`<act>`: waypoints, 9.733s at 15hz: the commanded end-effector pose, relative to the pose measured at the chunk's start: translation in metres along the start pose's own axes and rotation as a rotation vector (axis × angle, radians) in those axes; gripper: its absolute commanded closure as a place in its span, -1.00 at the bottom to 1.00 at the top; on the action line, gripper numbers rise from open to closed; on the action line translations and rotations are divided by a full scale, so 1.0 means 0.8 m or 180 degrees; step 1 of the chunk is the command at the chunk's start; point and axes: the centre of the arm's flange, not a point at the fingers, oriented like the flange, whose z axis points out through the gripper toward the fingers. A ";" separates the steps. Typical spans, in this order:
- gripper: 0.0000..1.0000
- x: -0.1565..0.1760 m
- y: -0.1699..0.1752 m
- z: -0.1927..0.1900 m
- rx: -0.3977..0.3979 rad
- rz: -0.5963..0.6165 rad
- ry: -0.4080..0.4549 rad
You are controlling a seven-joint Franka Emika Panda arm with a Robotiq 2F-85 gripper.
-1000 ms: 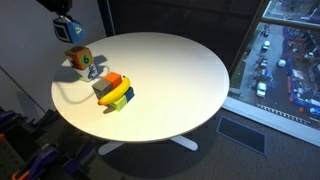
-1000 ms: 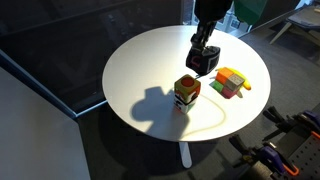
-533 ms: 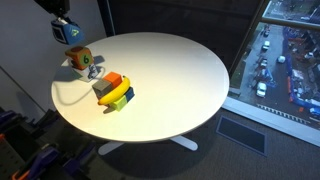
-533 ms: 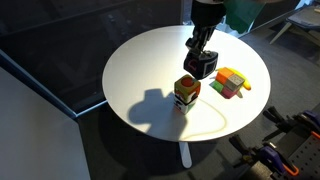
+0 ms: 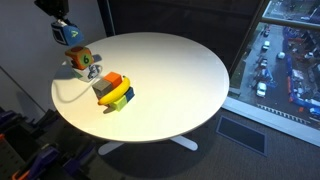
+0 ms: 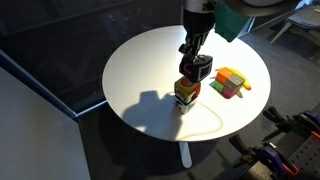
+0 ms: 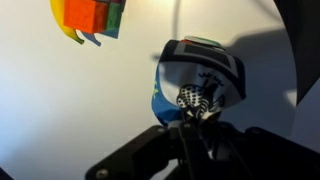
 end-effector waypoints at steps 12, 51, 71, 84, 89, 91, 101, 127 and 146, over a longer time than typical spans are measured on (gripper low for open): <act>0.89 0.028 -0.011 0.023 0.0004 0.0041 0.0022; 0.90 0.017 -0.011 0.047 0.0033 0.0026 -0.0078; 0.90 0.017 -0.009 0.058 0.0049 0.0047 -0.0085; -1.00 0.015 -0.008 0.048 0.0059 0.0043 -0.0085; -1.00 0.015 -0.006 0.036 0.0070 0.0049 -0.0067; -1.00 0.015 -0.005 0.028 0.0085 0.0057 -0.0043; -1.00 0.010 -0.003 -0.028 0.0225 0.0145 0.0105; -1.00 -0.127 0.076 -0.122 0.0421 0.0799 -0.0082; -1.00 -0.158 0.074 -0.154 0.0417 0.0893 -0.0041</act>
